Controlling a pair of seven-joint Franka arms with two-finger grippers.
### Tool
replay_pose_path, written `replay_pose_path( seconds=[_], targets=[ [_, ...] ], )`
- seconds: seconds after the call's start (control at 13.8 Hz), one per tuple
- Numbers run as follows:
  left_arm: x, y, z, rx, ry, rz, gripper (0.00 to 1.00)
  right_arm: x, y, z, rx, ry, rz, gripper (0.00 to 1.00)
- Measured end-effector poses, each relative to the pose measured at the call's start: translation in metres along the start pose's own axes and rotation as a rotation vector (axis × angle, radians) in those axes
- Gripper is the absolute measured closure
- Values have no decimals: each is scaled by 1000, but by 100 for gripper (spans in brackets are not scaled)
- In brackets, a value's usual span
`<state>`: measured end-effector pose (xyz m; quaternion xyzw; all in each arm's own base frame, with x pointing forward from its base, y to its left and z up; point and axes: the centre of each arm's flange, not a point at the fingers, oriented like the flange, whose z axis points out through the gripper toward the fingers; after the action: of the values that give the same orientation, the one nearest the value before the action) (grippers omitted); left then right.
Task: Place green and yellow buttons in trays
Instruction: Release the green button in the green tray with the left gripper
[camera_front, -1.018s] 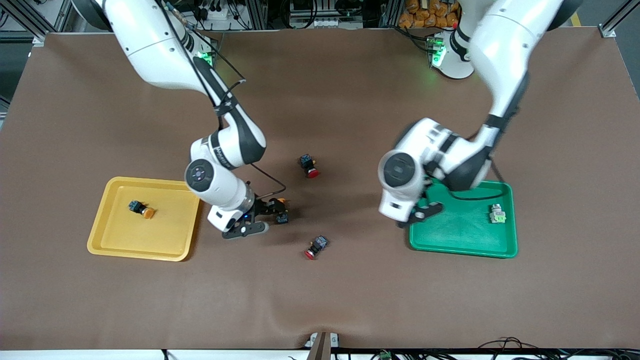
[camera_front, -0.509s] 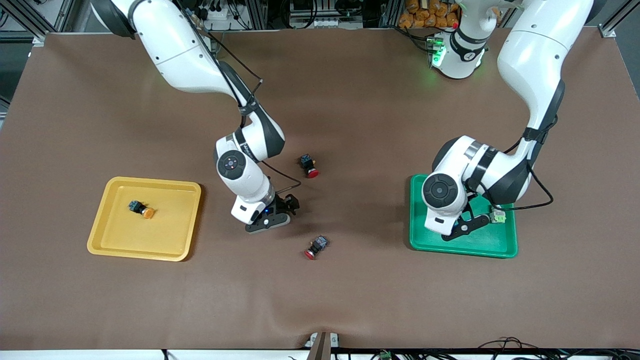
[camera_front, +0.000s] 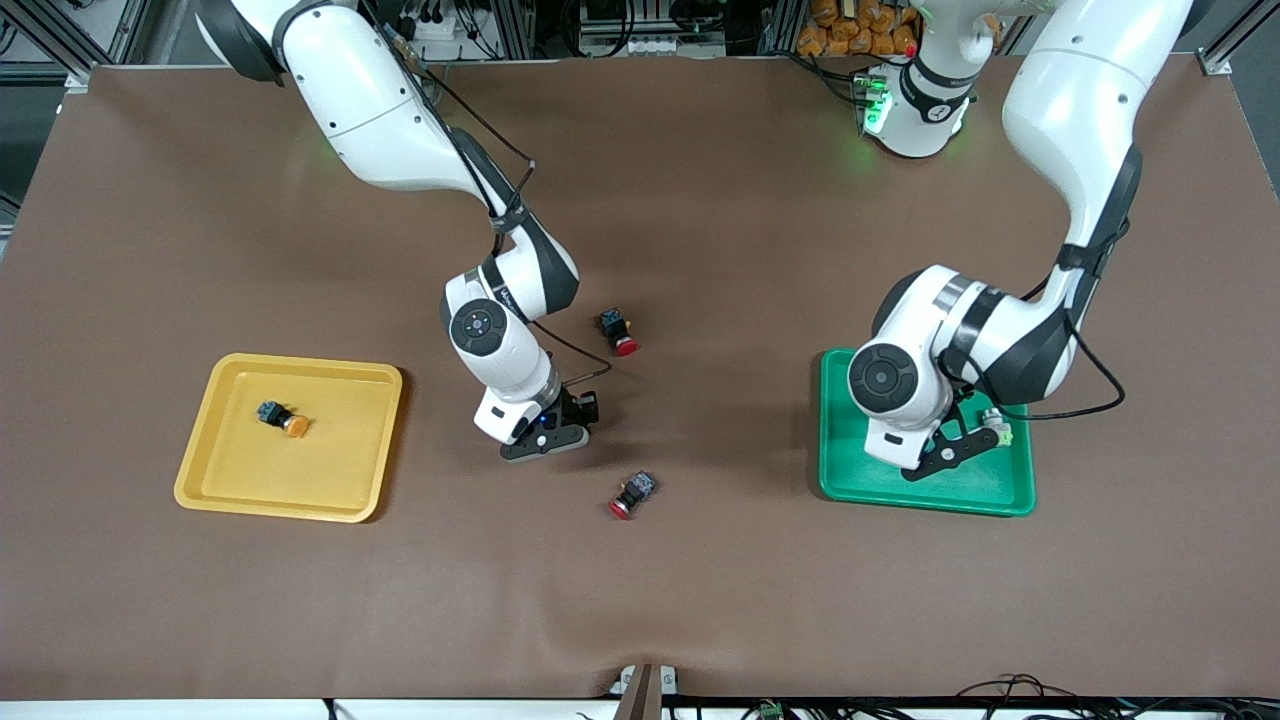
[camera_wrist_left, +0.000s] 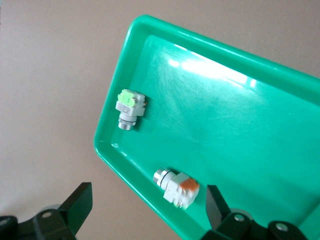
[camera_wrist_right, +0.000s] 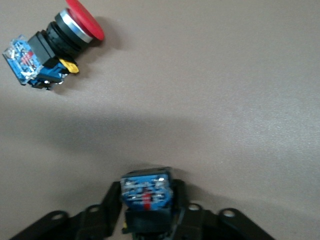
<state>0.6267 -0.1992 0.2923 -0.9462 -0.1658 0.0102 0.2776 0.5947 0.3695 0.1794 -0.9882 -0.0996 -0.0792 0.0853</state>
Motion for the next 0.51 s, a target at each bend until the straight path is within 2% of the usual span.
replay_pose_path(
  seconds=[0.15,0.29,0.36,0.51],
  targets=[
    [-4,-10,-31,-11,32,49,0,2,3,-1,-3,7,5,58],
    [-5,-27,-62,-30,52,121,0,14,14,-13,-11,40,19,58],
    [-5,-37,-82,-73,42,141,0,26,26,-29,-20,71,33,58],
    [-3,-59,-123,-208,-4,145,0,49,60,-70,-54,127,58,58]
  ],
)
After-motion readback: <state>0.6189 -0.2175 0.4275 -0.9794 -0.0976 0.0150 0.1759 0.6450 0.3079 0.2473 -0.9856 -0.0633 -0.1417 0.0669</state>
